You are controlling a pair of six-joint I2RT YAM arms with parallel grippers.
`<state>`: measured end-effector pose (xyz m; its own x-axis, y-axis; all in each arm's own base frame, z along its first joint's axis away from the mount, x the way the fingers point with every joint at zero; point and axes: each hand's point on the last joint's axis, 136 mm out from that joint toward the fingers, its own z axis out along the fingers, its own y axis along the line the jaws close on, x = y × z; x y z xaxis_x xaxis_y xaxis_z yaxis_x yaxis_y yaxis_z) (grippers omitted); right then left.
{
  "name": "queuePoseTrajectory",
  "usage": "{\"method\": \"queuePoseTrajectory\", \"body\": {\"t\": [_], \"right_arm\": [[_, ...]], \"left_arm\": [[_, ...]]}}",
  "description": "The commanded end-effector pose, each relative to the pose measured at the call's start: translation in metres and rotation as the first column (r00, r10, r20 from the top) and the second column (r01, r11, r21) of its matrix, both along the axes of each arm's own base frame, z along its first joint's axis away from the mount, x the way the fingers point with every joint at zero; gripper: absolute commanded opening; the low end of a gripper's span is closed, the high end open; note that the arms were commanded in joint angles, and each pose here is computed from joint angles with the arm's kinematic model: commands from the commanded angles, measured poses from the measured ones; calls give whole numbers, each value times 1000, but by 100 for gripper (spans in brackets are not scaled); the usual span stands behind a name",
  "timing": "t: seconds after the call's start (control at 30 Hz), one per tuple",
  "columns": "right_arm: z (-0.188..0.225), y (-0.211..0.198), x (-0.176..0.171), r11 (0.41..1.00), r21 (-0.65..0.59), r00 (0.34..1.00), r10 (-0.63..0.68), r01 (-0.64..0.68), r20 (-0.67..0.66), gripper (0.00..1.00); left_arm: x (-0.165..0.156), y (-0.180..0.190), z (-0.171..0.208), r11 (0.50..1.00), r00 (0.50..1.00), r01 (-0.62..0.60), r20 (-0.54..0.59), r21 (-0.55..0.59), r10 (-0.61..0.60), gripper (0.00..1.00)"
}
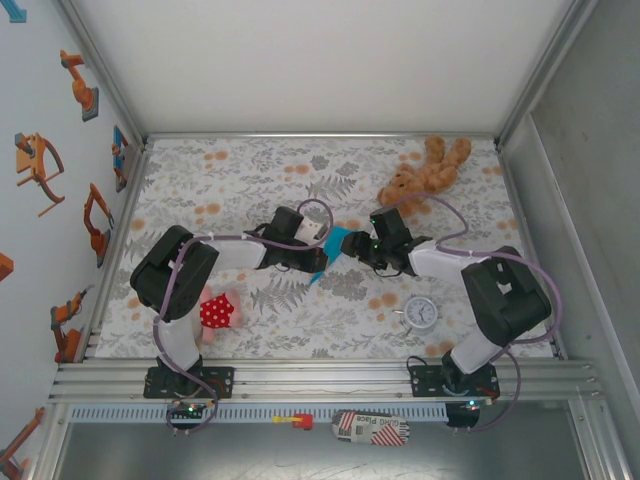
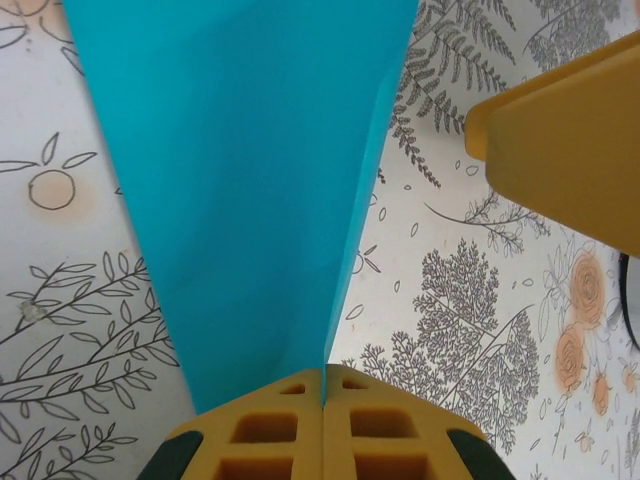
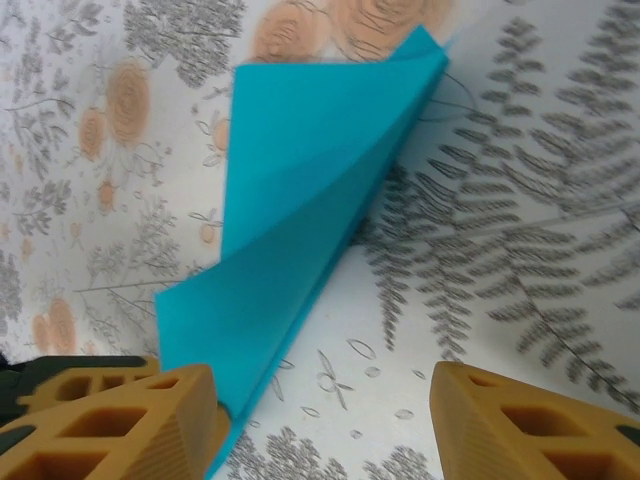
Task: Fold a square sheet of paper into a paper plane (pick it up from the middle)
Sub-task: Fold the wing for the fifth time at the center of the table.
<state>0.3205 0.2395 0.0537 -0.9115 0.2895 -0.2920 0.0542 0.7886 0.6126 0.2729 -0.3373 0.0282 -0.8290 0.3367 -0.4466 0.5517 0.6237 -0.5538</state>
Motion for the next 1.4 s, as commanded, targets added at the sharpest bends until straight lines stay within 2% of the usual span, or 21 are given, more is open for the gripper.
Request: {"method": "queuePoseTrajectory", "body": {"t": [0.0,0.9,1.37], "right_arm": [[4,10,4,997,-19,997,71,-70,22,55],[-17,27,12,982,-39,983,186,-185,3,49],[-28,25,12,984,-56,986,168,-169,-24,50]], "left_arm": [[-1,0,-5,999,998,-39,-54,-37,37,0],[-7,6,-23,993,995,-84,-67,-85,78,7],[-3,3,2,991,996,-74,-66,-114,67,23]]}}
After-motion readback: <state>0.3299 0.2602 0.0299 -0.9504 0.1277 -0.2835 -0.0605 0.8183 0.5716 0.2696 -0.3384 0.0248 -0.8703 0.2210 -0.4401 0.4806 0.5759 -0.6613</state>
